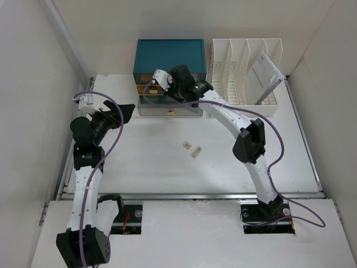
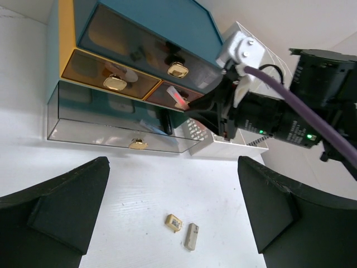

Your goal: Organize the desk

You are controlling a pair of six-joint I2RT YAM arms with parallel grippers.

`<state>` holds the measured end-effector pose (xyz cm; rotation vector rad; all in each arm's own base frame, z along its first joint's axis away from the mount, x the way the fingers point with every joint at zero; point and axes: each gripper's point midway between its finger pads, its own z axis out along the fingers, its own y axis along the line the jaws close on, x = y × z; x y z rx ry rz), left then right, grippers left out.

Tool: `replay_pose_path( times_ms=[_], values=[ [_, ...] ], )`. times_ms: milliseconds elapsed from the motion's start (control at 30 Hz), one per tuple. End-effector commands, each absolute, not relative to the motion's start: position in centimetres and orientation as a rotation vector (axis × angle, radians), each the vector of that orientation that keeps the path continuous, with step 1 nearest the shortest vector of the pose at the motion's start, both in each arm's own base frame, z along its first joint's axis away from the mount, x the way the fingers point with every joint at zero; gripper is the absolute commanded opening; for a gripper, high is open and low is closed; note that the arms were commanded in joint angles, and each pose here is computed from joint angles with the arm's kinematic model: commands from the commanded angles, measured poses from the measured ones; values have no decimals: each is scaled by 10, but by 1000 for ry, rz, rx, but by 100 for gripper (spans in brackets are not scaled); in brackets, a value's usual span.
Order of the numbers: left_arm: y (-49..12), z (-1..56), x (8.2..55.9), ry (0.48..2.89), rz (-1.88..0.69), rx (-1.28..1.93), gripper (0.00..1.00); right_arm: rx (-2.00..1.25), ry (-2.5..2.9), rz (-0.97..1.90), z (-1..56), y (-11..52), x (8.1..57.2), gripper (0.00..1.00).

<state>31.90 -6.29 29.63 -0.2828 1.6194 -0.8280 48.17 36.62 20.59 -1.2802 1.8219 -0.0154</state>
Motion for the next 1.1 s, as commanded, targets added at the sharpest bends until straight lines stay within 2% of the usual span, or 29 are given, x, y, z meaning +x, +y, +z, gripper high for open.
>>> replay_pose_path(
  times_ms=[0,367,467,633,733,800,833,967,1067],
  values=[
    [-65,310,317,1564,-830,-224,100,-1292,1857,-115,183,354,502,15],
    [-66,310,316,1566,-837,-217,100,-1231,1861,-219,168,339,533,18],
    [-66,312,316,1558,-836,-212,100,-1228,1873,-225,164,334,536,26],
    [-70,310,316,1562,-868,-205,100,-1226,1864,-213,171,331,530,47],
    [-74,298,320,1587,-914,-216,98,-1219,1847,-199,183,330,525,48],
    [-77,287,325,1613,-951,-231,91,-1187,1836,-168,199,329,519,48],
    [-79,284,326,1616,-980,-246,75,-1185,1827,-157,199,329,517,48],
    [-83,262,338,1663,-1071,-303,32,-1118,1778,-78,242,326,499,48],
    [-84,248,345,1691,-1112,-346,31,-1077,1738,-32,268,323,486,48]
  ],
)
